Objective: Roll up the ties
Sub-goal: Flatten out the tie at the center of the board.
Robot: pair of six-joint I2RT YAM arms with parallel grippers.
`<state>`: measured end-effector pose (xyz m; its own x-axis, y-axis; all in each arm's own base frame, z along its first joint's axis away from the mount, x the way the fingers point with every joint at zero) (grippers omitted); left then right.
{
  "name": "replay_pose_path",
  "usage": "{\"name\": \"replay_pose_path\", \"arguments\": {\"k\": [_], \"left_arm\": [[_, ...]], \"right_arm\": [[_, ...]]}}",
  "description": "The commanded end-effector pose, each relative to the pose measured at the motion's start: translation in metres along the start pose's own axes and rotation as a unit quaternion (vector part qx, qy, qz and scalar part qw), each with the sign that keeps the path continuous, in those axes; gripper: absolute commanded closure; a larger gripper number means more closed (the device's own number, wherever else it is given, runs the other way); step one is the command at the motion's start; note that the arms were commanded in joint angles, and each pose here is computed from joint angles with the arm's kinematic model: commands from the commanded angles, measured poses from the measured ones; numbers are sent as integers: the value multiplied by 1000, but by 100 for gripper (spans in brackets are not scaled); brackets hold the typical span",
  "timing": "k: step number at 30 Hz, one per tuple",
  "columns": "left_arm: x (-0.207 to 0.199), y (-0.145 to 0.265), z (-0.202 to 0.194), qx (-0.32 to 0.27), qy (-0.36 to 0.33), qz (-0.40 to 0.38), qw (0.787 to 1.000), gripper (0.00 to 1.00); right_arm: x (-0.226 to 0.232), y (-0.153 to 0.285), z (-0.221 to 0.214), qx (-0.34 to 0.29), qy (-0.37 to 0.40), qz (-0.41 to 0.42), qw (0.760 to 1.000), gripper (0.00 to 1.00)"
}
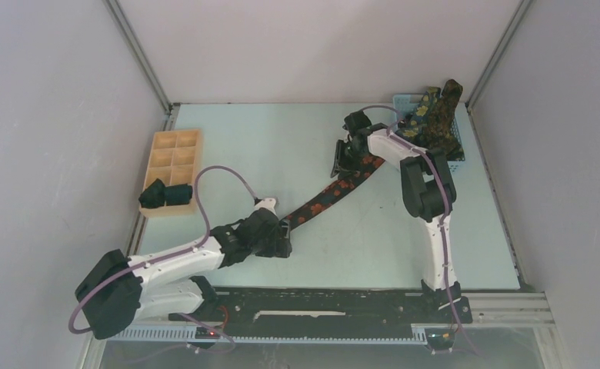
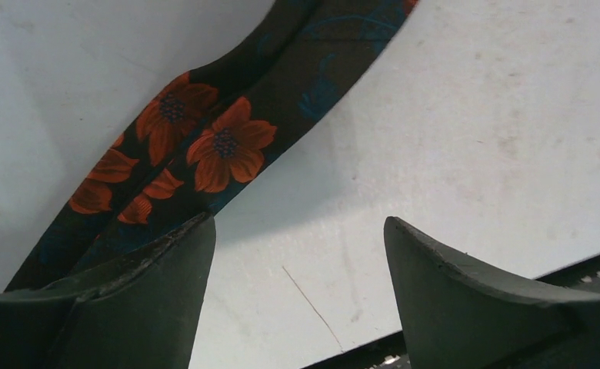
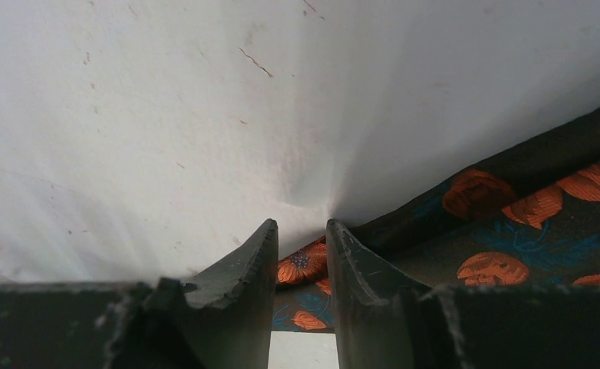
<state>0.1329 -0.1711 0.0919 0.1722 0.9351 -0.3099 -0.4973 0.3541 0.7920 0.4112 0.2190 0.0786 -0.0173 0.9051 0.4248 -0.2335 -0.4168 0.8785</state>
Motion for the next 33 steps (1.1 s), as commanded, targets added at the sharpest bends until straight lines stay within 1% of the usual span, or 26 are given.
{"name": "replay_pose_path", "arguments": {"k": [1,5,8,12,15,17,18,20,21,22,25,28,31,33], "left_arm": [[4,-7,11,-31,4,45,998,13],[17,-13,9,-35,11,84,996,13],[30,-16,9,-36,31,102,994,13],[44,-13,9,-45,46,113,992,13],[45,-10,9,-51,53,104,992,13],[47,-4,12,-56,61,116,990,13],[47,1,15,-61,63,121,989,13],[43,19,27,-90,79,120,985,2],[44,27,31,-105,84,119,984,0],[43,35,37,-125,91,118,981,0],[54,58,46,-170,132,146,966,0],[70,74,45,-177,180,174,952,0],[85,85,37,-187,232,198,934,1],[93,86,31,-203,268,207,919,8]], "right_arm": [[-2,9,-4,-14,2,-25,1000,68],[18,27,7,-49,21,-1,999,68],[31,38,13,-67,36,4,997,68],[38,41,15,-70,43,7,997,68],[45,43,13,-71,47,10,996,68],[51,48,12,-74,53,15,996,68],[56,52,10,-77,60,16,995,68],[68,61,8,-90,81,22,992,68],[72,67,6,-95,91,22,991,68],[76,73,4,-101,98,20,990,68],[84,89,-4,-114,111,16,987,68],[88,94,-22,-111,121,19,986,68],[90,92,-43,-97,128,25,987,68],[91,88,-55,-87,131,32,987,68]]}}
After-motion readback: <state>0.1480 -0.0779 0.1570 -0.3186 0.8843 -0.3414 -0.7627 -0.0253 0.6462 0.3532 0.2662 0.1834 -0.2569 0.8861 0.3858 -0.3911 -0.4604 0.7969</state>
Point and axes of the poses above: each gripper's point midway between its finger pads, its own y axis back along the fingers, its own x axis along the line the jaws close on, z = x × y, the point moved 7 cm from there along y, back along the fingers, and after that the axes turned 2 degrees about y, right-handed, at the moved point
